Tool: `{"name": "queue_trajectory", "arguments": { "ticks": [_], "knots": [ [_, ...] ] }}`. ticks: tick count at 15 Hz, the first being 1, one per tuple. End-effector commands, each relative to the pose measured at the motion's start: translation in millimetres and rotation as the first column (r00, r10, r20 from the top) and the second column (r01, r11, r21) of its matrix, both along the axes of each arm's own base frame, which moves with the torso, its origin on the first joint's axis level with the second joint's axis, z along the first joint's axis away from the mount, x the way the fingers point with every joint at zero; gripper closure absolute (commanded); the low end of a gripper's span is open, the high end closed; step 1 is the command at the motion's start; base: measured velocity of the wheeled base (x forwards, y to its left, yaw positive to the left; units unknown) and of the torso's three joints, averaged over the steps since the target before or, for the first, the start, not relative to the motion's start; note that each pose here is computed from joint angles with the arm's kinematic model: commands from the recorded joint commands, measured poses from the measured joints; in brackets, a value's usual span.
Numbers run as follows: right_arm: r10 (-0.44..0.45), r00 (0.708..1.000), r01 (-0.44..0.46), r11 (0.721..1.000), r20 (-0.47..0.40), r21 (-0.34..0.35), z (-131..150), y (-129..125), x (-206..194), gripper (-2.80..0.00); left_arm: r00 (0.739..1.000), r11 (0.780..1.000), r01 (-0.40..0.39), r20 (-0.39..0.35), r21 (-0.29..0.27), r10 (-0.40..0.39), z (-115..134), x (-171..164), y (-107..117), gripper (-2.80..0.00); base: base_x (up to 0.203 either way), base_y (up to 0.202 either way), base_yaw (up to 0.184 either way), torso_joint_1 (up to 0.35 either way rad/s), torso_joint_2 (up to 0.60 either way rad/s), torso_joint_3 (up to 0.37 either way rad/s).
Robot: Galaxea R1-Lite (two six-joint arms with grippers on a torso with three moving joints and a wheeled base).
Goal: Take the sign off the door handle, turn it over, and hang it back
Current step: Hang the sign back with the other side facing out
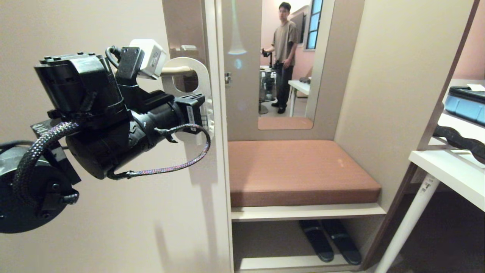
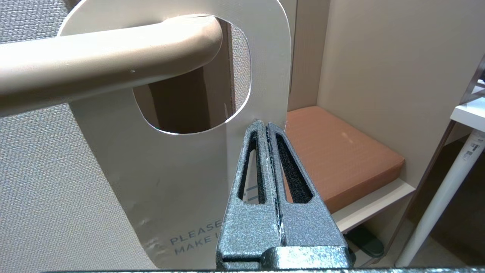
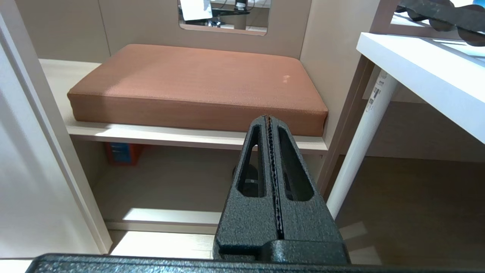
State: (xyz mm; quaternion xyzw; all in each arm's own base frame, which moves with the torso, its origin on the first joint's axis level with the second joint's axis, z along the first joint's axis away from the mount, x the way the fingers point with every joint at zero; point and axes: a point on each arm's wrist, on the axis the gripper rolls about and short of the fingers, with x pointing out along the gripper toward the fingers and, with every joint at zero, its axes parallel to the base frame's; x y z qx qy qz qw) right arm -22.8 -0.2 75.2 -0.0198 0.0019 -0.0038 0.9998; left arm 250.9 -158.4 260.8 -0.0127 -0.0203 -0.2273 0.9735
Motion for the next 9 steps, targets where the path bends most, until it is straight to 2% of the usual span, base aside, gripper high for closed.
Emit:
{"name": "queue_trajectory", "arguments": {
  "ticks": [1, 9],
  "knots": [
    [0.000, 1.000, 0.000, 1.000, 0.001, 0.000, 0.0, 0.0, 0.0, 0.00, 1.000, 1.000, -0.001, 0.001, -0.001, 0.001, -0.1, 0.3, -0.2, 0.00, 0.000, 0.000, 0.000, 0.000, 0.00, 0.000],
    [0.000, 1.000, 0.000, 1.000, 0.001, 0.000, 0.0, 0.0, 0.0, 0.00, 1.000, 1.000, -0.005, 0.022, -0.003, 0.005, 5.9, -16.0, 10.3, 0.00, 0.000, 0.000, 0.000, 0.000, 0.00, 0.000]
  ]
}}
